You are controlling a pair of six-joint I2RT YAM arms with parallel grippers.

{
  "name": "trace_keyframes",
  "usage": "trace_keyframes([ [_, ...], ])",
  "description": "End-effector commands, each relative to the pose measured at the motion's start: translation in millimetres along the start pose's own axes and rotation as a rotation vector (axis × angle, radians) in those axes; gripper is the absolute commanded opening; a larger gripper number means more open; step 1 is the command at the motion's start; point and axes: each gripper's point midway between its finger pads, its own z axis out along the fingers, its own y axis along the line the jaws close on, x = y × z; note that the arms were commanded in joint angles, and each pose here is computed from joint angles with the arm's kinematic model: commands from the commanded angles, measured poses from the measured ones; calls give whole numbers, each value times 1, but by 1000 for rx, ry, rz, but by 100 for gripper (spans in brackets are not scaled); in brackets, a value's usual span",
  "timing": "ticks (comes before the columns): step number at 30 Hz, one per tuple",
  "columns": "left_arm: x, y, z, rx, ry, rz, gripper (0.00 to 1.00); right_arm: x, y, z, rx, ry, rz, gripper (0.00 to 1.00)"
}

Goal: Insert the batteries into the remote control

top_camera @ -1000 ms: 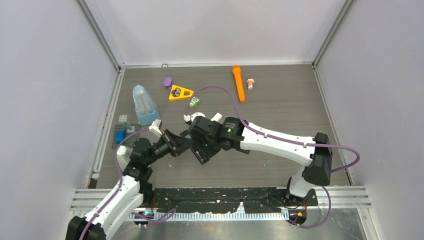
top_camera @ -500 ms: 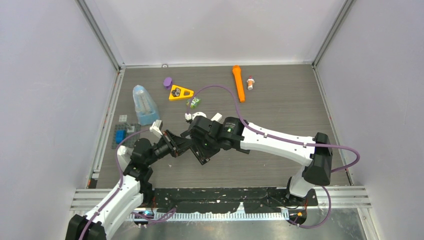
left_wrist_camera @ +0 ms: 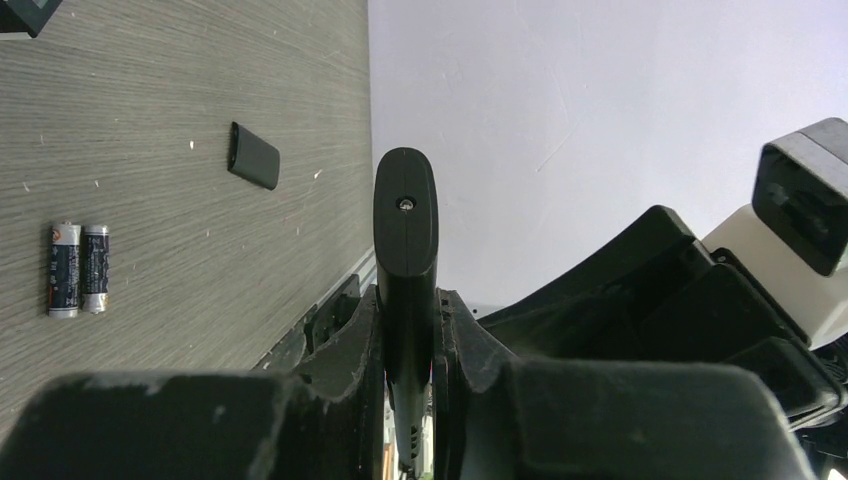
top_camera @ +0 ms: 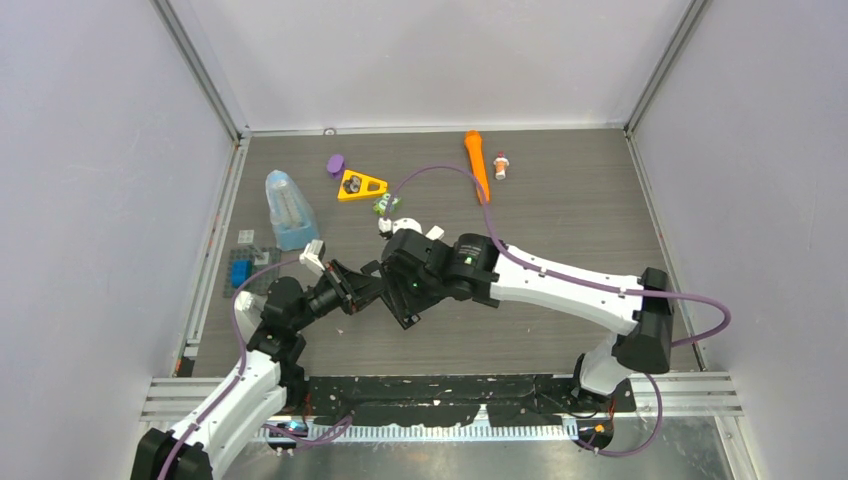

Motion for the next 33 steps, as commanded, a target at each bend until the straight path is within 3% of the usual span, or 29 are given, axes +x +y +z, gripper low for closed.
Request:
trace_keyframes([
  [1, -2, -19, -2, 73, -6, 22, 0, -36, 7, -43, -86, -203, 123, 60],
  [13, -18, -72, -14, 240, -111, -77, 0, -45, -9, -93, -354, -537, 519, 86],
  [25, -31, -110, -28, 299, -180, -240, 0, -60, 6, -121, -553, -632, 606, 87],
  [33, -34, -123, -33, 302, -195, -268, 0, -64, 13, -125, -599, -643, 627, 77],
])
